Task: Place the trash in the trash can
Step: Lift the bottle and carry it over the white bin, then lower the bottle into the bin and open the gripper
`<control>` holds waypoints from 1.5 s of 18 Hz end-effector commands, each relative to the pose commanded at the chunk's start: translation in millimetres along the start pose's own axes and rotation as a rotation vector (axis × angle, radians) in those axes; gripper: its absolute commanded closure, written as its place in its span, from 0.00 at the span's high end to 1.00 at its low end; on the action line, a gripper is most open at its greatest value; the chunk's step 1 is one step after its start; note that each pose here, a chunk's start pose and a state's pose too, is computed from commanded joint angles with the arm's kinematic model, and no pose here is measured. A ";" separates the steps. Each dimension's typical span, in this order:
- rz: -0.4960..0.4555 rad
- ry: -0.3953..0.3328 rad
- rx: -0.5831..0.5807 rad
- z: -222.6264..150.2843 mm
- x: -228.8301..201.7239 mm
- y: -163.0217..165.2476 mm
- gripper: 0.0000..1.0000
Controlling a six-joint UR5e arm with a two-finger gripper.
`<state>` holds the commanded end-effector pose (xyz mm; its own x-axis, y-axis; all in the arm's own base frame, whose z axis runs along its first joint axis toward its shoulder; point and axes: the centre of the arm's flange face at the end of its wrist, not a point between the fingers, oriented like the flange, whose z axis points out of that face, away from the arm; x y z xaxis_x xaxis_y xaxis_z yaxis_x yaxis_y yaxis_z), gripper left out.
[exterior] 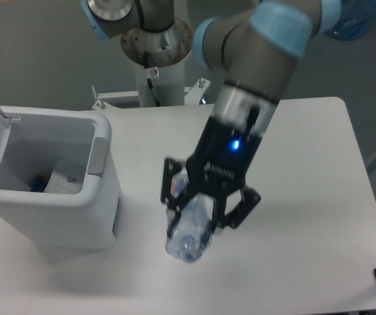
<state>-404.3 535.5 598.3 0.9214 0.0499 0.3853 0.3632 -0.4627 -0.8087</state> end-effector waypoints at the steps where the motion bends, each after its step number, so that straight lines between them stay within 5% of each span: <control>1: -0.008 0.024 0.014 -3.5 4.9 -4.0 0.11; 15: -0.039 0.186 0.063 -23.2 66.8 -12.4 0.10; 27: 0.127 0.325 -0.016 63.5 125.7 41.6 0.10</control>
<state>-264.6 578.7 584.9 0.8661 -0.2921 0.4056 0.2439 -0.4614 -0.8530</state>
